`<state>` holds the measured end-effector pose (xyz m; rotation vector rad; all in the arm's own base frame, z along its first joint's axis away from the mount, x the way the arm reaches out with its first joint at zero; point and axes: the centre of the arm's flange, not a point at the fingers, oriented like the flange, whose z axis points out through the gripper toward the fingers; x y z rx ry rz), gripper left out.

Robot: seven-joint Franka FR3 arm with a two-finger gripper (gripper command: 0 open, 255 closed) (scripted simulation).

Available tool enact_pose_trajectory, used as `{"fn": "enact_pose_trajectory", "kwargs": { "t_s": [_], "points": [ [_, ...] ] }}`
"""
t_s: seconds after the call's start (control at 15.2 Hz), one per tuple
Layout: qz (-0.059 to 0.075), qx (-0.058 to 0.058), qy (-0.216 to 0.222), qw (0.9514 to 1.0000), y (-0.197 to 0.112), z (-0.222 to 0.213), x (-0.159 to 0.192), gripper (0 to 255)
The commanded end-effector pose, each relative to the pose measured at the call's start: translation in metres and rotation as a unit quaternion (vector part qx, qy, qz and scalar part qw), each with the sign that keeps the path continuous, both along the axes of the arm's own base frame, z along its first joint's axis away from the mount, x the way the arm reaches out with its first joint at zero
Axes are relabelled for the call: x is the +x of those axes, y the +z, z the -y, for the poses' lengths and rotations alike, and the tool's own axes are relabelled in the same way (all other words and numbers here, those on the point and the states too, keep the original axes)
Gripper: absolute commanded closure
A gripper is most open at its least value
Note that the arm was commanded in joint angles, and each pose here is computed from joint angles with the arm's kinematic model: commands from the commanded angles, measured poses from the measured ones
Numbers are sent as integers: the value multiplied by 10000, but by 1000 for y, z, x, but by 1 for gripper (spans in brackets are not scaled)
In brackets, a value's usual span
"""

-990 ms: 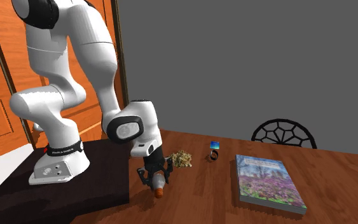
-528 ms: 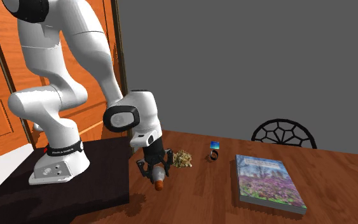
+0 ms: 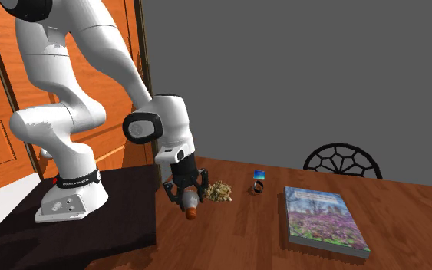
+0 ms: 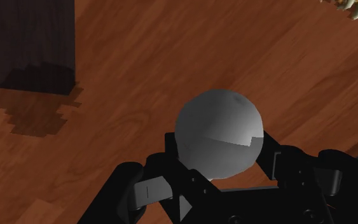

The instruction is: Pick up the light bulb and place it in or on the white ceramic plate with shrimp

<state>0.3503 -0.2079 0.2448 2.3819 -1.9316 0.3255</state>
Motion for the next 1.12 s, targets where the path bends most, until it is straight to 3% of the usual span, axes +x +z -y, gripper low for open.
{"fn": "enact_pose_trajectory", "kwargs": {
  "t_s": [0.0, 1.06],
  "points": [
    [1, 5, -2, 10000, 3, -10, 8, 255],
    [1, 5, -2, 10000, 8, -174, 142, 255]
  ]
}}
